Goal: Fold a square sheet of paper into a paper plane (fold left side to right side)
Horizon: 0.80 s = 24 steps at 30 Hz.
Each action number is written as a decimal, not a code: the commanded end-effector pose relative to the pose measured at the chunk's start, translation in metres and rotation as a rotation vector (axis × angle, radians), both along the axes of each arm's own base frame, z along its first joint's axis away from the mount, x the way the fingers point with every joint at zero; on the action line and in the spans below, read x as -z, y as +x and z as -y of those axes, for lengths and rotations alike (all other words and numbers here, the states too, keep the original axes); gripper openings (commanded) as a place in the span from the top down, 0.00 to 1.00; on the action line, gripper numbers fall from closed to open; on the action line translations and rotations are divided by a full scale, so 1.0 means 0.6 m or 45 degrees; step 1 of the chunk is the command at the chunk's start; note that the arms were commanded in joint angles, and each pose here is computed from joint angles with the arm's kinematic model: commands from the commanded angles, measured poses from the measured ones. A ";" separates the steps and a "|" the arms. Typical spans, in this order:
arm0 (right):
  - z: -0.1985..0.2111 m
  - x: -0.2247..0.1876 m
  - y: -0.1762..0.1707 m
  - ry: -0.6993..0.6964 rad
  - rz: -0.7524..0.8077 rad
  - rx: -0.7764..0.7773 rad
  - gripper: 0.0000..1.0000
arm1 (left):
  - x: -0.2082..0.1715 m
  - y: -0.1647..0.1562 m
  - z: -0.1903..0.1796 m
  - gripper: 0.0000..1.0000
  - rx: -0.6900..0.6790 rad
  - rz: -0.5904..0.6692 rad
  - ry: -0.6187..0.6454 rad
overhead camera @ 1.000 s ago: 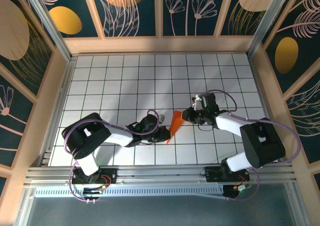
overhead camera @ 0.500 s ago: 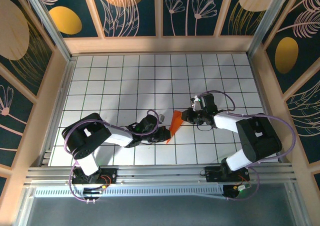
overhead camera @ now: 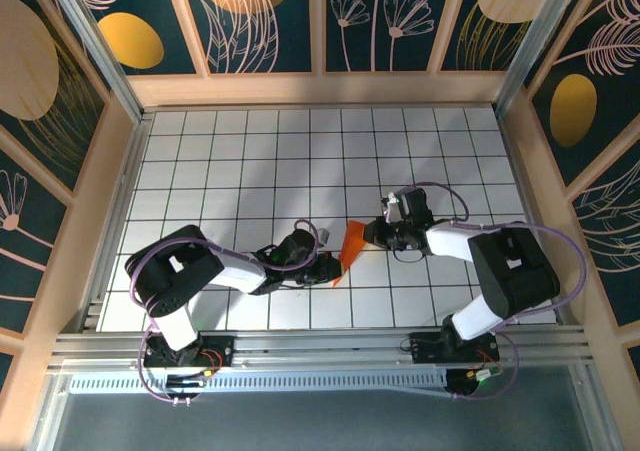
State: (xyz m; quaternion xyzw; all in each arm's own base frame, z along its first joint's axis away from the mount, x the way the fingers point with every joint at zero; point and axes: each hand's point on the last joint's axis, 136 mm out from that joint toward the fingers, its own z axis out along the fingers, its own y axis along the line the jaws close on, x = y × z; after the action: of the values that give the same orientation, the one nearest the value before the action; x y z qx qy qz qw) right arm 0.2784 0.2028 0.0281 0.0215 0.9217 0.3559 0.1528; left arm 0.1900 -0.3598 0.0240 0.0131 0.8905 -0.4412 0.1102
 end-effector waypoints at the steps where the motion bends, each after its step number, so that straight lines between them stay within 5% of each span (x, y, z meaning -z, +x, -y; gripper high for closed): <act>1: -0.004 0.000 0.013 -0.017 0.022 0.003 0.89 | 0.010 -0.007 0.000 0.98 0.008 -0.002 0.000; 16: 0.015 0.049 -0.003 -0.131 -0.111 0.038 0.90 | 0.009 -0.007 0.000 0.98 0.006 -0.002 -0.001; 24: 0.021 0.066 -0.014 -0.173 -0.146 0.028 0.97 | -0.037 0.006 -0.010 0.80 -0.049 0.066 -0.012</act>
State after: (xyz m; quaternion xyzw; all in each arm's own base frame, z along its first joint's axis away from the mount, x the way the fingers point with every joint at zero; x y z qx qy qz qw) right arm 0.2836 0.2045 0.0155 0.0268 0.9304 0.3397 0.1352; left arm 0.1904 -0.3574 0.0292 0.0098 0.8896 -0.4405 0.1201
